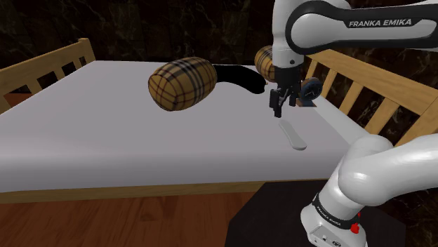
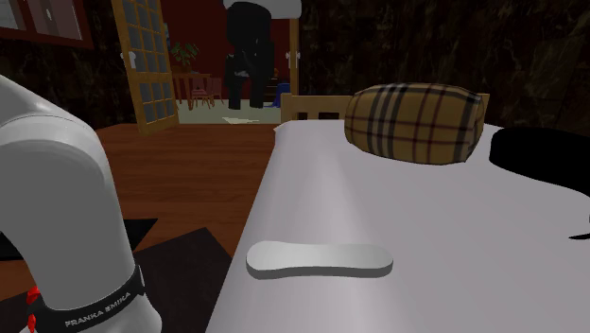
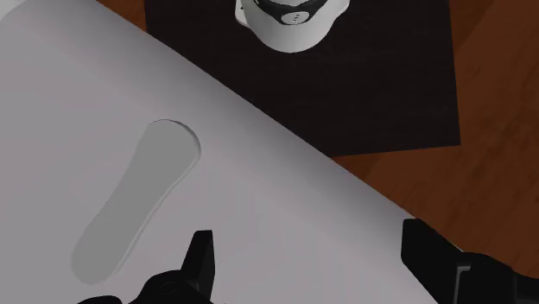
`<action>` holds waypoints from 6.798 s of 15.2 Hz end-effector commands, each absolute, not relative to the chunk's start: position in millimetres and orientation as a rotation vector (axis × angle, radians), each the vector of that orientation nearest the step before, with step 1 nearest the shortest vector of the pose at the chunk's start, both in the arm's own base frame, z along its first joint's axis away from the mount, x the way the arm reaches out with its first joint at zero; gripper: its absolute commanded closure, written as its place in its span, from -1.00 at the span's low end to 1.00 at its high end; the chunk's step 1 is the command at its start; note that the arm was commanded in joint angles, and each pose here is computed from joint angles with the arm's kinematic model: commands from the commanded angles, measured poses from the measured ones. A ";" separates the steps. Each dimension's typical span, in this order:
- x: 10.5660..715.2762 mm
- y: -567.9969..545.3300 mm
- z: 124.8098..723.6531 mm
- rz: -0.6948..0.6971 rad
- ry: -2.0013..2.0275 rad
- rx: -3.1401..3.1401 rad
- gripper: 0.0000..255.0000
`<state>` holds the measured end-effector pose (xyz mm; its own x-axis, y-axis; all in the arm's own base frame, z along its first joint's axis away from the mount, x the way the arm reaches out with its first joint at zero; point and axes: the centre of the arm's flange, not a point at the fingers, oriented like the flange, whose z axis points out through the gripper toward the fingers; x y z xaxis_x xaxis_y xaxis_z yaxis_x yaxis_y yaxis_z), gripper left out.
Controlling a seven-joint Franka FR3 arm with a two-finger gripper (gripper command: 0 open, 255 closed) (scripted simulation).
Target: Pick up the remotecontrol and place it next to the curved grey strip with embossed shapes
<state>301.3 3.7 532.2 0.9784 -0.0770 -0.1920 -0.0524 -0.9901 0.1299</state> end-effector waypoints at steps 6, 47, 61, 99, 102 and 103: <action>302.8 -54.8 493.7 -0.227 -0.315 3.028 -1.00; 274.9 -215.8 338.8 -0.004 -0.958 3.012 1.00; 274.9 -215.8 412.8 -0.004 -0.958 3.012 1.00; 397.7 -293.3 555.7 -0.004 -0.958 3.012 1.00; 431.2 -314.4 556.0 -0.004 -0.958 3.012 1.00; 442.4 -321.4 556.1 -0.004 -0.958 3.012 1.00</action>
